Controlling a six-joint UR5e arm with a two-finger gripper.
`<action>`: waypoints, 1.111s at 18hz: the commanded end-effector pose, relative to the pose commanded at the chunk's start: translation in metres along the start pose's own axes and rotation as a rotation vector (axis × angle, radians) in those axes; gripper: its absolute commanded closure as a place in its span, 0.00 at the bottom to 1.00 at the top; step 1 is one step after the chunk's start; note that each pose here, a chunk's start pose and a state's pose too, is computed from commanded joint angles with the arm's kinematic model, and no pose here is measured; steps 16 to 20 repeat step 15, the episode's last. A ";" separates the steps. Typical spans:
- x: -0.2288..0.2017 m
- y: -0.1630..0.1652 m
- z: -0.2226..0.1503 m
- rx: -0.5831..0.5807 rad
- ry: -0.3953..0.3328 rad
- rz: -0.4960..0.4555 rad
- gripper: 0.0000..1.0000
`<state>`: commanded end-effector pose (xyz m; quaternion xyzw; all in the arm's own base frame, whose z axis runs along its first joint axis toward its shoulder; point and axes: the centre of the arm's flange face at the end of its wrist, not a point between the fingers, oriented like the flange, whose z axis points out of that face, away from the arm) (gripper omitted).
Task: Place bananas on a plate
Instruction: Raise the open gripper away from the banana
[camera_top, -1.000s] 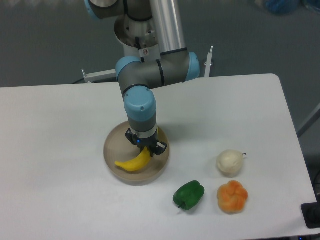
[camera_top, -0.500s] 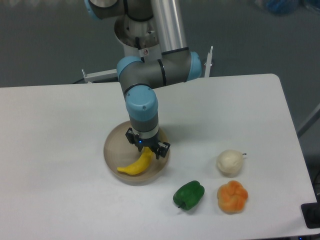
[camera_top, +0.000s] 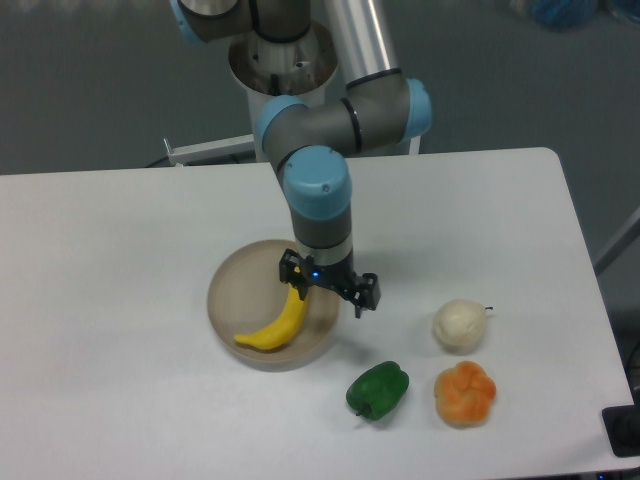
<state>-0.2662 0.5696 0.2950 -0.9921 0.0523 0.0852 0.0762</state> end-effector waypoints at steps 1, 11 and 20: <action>-0.012 0.000 -0.004 0.010 -0.014 0.003 0.00; -0.123 0.043 -0.032 0.009 -0.112 0.294 0.00; -0.129 0.049 -0.031 0.000 -0.114 0.367 0.00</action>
